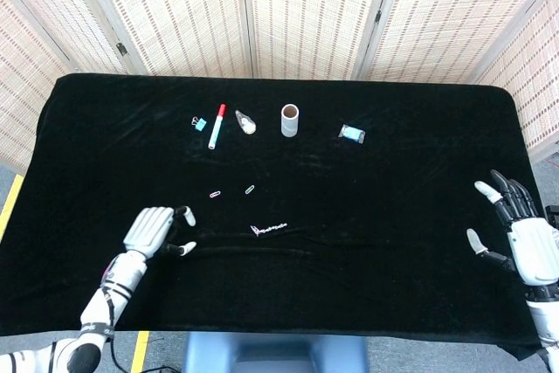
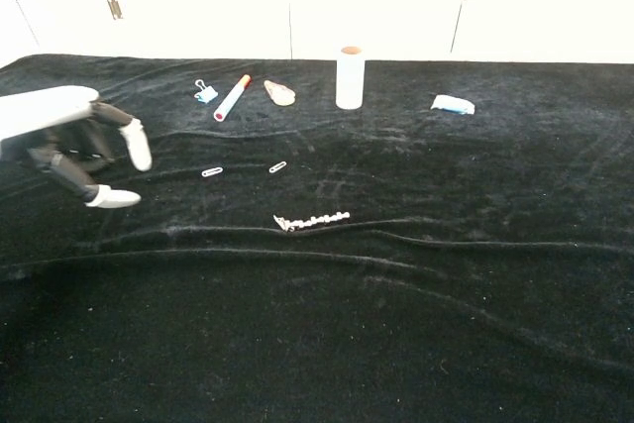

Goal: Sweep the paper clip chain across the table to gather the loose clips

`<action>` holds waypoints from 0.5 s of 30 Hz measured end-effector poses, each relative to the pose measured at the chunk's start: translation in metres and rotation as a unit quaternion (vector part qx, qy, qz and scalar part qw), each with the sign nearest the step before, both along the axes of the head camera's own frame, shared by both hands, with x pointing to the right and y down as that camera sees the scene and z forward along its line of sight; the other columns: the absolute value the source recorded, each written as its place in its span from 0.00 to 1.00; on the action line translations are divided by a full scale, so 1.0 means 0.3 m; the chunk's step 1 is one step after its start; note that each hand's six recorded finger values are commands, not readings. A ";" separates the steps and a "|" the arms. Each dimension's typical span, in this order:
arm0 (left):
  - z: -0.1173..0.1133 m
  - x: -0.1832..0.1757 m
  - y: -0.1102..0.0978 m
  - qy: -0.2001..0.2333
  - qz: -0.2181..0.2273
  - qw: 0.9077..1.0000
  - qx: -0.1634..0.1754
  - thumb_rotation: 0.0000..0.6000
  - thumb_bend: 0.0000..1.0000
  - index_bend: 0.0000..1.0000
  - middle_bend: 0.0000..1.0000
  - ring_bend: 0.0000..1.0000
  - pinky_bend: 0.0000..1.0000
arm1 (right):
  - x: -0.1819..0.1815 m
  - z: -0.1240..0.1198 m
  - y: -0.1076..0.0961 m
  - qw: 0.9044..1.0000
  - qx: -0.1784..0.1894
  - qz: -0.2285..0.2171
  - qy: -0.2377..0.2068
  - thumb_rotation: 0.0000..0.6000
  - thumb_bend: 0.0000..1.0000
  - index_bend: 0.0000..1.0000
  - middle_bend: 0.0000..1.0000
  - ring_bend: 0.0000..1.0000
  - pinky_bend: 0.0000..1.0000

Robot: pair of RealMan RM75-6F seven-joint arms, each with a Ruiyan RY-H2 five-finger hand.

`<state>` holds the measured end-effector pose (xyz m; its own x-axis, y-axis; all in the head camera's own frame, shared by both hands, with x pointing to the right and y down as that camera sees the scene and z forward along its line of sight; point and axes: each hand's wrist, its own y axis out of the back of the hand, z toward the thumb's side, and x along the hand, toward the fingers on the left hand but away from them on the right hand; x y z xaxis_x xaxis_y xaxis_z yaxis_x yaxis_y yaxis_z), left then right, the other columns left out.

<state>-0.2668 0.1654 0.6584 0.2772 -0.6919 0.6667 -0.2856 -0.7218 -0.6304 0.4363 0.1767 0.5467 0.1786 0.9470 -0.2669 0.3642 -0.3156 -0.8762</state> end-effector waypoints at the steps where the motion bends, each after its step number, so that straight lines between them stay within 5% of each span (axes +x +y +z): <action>1: 0.009 0.023 -0.006 0.007 0.003 1.000 -0.006 1.00 0.27 0.49 0.96 1.00 1.00 | 0.005 -0.001 -0.002 1.000 0.000 0.002 0.000 1.00 0.41 0.12 0.00 0.00 0.00; 15: 0.085 0.168 -0.046 0.053 0.022 0.998 -0.034 1.00 0.35 0.47 0.96 1.00 1.00 | 0.060 -0.009 -0.007 1.000 -0.001 0.027 -0.001 1.00 0.41 0.12 0.00 0.00 0.00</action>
<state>-0.2165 0.1517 0.6840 0.3780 -0.6320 0.6765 -0.3162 -0.7749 -0.5473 0.4542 0.1744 0.5440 0.1273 0.9551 -0.2677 0.3832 -0.2963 -0.8749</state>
